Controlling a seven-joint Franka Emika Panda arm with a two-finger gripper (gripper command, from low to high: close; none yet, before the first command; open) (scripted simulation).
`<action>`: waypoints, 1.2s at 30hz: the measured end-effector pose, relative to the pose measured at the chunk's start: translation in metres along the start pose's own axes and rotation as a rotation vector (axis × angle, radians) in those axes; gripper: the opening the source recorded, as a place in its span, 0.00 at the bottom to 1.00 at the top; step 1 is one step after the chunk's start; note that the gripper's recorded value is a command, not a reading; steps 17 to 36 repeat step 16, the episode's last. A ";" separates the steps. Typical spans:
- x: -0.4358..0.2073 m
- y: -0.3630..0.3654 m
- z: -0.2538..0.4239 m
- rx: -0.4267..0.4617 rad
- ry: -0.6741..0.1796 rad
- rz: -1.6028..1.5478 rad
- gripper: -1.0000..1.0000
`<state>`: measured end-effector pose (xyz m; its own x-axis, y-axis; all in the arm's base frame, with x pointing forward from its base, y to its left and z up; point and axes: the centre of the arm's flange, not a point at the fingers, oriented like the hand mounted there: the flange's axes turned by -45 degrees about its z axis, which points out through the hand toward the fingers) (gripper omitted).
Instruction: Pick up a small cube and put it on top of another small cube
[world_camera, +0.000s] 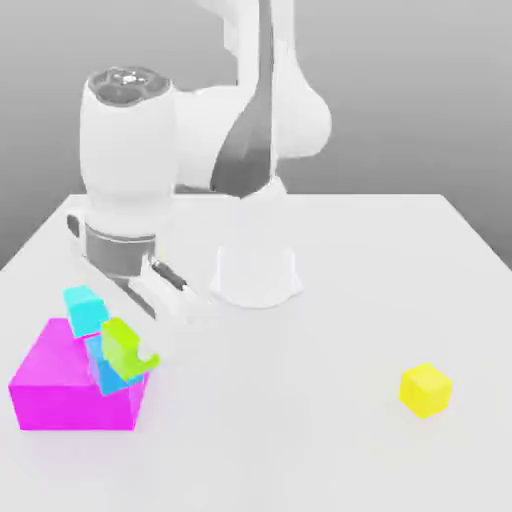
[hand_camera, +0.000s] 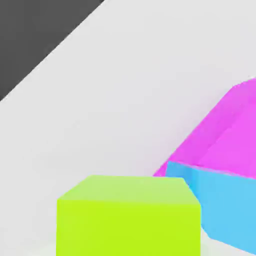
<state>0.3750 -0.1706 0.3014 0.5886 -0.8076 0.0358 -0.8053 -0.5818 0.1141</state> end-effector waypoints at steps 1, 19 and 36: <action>0.003 0.022 -0.003 0.007 -0.007 0.049 0.00; -0.015 0.158 0.047 0.108 -0.057 0.393 1.00; -0.015 0.158 0.047 0.108 -0.057 0.393 1.00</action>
